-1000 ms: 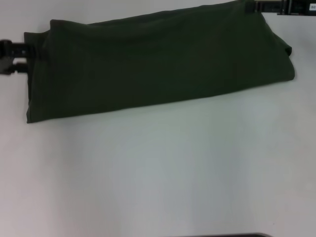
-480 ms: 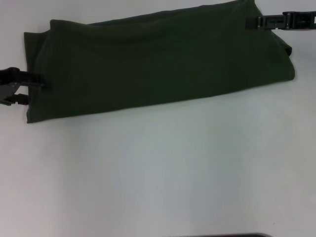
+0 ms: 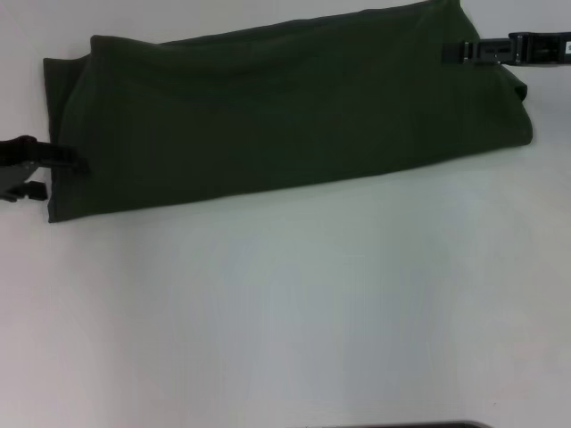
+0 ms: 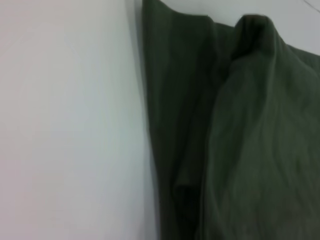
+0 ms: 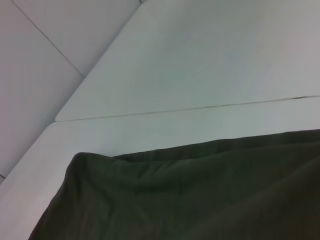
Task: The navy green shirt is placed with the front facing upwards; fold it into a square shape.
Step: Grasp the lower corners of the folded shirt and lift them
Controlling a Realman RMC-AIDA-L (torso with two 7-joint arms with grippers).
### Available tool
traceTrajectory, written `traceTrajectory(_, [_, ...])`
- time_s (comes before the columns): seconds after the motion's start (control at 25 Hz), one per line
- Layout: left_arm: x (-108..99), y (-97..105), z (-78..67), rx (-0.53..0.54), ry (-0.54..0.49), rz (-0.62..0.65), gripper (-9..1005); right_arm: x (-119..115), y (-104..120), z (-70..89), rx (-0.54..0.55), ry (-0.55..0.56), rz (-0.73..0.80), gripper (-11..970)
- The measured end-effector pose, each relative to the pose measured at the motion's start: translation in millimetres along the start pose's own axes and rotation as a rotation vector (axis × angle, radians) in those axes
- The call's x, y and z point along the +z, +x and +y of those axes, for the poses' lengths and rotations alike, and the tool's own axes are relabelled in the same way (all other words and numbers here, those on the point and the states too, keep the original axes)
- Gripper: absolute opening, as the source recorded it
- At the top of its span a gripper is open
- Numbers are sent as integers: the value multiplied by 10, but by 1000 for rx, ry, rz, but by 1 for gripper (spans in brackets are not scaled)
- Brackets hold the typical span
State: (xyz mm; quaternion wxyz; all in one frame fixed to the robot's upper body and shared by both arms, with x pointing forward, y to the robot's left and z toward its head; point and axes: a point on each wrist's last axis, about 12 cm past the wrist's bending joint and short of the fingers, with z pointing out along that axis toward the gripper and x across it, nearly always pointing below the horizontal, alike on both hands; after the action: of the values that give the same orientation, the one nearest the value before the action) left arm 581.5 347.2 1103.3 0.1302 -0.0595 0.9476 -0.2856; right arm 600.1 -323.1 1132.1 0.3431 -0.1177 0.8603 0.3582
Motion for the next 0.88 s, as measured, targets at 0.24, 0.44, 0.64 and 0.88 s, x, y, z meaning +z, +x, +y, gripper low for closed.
traceTrajectory(0.24, [56, 35, -21, 4, 16, 33, 888, -3, 10, -6, 4, 3, -2, 931])
traceTrajectory(0.44, [78, 71, -15, -4, 28, 53, 888, -8, 6, -9, 3, 5, -4, 931])
traceTrajectory(0.64, [98, 96, -41, 10, 50, 69, 887, -1, -2, -6, 0, 4, -4, 930])
traceTrajectory(0.88, [178, 66, -66, 23, 19, 63, 856, -7, 12, -10, 7, -1, -9, 931])
